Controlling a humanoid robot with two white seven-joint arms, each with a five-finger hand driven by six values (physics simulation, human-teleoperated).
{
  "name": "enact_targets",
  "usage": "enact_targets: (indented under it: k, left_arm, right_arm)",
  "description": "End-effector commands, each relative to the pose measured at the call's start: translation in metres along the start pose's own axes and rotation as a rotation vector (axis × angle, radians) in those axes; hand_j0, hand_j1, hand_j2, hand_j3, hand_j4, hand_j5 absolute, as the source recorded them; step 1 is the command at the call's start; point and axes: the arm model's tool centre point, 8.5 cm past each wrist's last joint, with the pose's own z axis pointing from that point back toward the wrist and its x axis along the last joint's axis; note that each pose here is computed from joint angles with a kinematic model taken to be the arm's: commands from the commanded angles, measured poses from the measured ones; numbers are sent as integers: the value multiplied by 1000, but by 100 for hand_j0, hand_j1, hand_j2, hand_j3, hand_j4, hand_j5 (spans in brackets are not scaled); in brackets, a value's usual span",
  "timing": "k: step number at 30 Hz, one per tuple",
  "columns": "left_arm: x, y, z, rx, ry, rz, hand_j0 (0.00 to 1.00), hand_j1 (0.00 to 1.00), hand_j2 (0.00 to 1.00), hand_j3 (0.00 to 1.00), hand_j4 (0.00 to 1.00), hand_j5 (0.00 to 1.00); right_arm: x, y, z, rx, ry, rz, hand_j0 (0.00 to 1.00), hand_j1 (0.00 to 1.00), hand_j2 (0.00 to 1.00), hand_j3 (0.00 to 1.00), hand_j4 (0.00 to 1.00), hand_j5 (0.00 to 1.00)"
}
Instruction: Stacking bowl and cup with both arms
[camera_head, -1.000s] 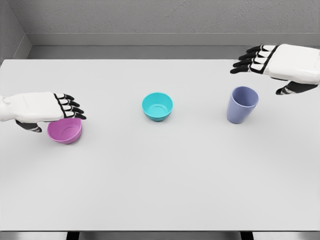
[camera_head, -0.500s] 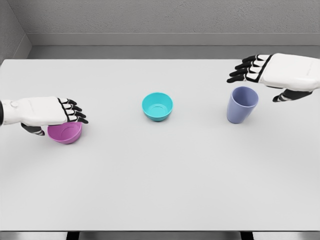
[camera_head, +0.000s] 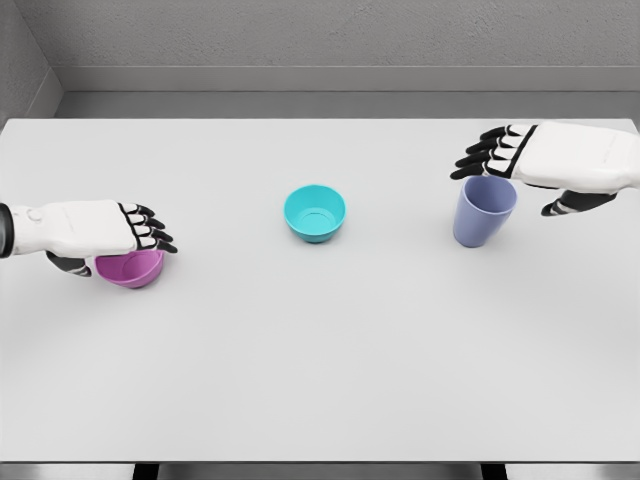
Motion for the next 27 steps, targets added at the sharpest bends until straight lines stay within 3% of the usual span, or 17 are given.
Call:
enact_targets:
  k: [1, 11, 27]
  left_arm:
    - [0, 1, -2, 4, -1, 0, 100, 100, 100, 100, 100, 100]
    - [-2, -4, -6, -8, 4, 6, 100, 100, 100, 100, 100, 100]
    - [-5, -8, -12, -15, 10, 16, 100, 100, 100, 100, 100, 100]
  right_arm:
    - [0, 5, -3, 9, -4, -17, 100, 100, 100, 100, 100, 100]
    - [-24, 19, 1, 17, 59, -76, 100, 100, 100, 100, 100, 100]
    - [-28, 23, -16, 22, 57, -70, 100, 100, 100, 100, 100, 100]
